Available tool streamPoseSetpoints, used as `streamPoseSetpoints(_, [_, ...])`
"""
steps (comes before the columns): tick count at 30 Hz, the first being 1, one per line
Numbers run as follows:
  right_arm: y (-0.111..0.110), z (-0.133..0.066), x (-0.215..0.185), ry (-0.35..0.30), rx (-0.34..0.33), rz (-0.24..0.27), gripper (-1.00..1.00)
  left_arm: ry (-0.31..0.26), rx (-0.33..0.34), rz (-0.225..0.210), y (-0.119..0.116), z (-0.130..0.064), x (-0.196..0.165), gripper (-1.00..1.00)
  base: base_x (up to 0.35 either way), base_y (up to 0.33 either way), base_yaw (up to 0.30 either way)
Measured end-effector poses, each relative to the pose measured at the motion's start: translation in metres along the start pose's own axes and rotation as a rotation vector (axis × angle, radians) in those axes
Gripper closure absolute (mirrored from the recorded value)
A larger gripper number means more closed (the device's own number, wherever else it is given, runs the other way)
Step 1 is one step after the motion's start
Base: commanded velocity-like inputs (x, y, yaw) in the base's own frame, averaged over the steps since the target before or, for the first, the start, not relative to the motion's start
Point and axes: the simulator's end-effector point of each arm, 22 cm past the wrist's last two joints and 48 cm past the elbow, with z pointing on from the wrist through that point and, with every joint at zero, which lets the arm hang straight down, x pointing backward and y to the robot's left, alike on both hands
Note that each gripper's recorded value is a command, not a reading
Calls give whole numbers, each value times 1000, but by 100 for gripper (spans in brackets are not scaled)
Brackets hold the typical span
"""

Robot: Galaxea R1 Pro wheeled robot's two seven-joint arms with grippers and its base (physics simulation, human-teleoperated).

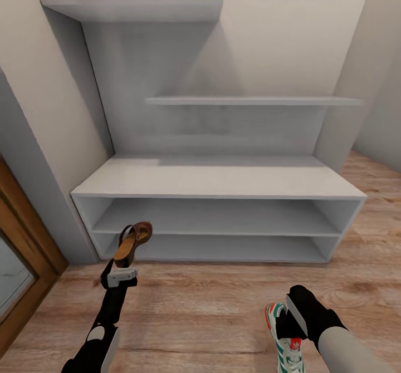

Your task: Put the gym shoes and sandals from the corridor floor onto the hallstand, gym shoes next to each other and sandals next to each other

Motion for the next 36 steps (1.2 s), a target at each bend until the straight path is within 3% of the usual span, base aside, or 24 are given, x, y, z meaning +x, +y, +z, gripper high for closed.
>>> streamPoseSetpoints(18, [0,0,0,1,0,0,100,-4,-1,0,1,0,-2,100,154,0,0])
streamPoseSetpoints(36, [0,2,3,8,-1,0,100,-5,-1,0,1,1,-2,100,65,0,0])
